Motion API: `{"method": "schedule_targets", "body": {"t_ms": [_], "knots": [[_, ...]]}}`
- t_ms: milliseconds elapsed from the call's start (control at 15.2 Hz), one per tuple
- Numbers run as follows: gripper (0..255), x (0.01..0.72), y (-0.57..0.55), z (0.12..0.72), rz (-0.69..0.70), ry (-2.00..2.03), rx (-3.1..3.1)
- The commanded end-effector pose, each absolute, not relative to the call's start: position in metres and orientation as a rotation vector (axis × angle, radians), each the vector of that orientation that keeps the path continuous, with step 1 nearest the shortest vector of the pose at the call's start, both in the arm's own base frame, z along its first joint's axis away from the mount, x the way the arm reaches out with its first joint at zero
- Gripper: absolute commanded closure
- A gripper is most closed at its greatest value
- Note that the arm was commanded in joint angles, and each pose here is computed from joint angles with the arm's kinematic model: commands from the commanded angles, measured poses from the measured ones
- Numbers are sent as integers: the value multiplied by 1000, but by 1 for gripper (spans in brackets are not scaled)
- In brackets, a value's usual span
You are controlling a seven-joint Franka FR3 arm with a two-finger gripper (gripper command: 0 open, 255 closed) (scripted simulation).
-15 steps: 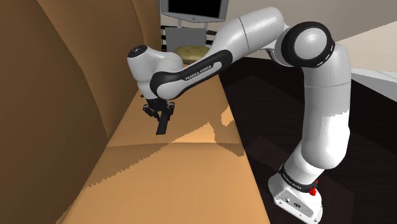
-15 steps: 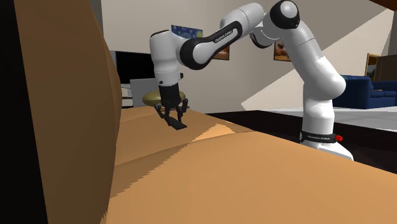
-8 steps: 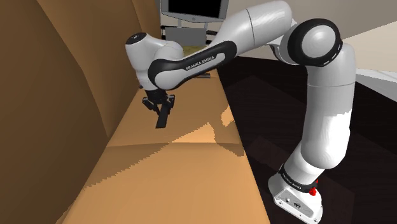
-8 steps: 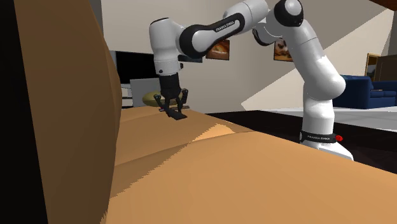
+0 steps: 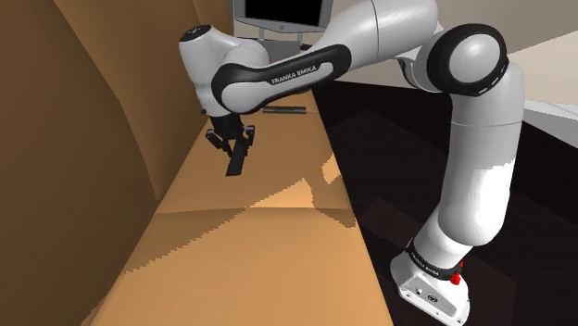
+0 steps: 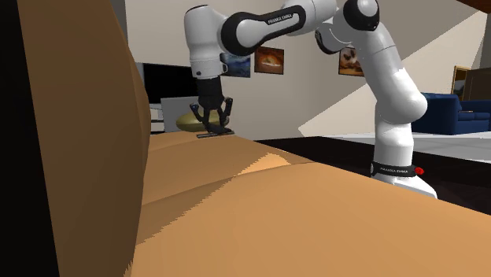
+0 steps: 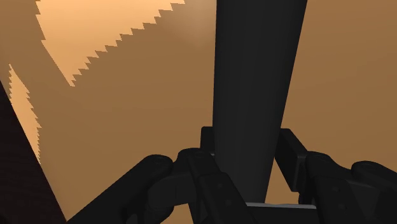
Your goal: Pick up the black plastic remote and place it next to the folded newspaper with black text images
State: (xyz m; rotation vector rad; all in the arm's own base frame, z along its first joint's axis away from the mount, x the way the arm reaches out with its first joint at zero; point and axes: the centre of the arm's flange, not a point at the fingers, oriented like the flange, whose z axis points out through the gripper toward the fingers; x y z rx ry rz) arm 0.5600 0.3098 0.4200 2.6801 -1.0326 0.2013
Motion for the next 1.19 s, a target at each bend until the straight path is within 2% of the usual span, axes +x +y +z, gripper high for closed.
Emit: {"method": "schedule_targets", "body": {"t_ms": [0,1122], "knots": [[255,564,296,422,201,-1033,2680],[255,624,80,424,201,-1033,2680]]}}
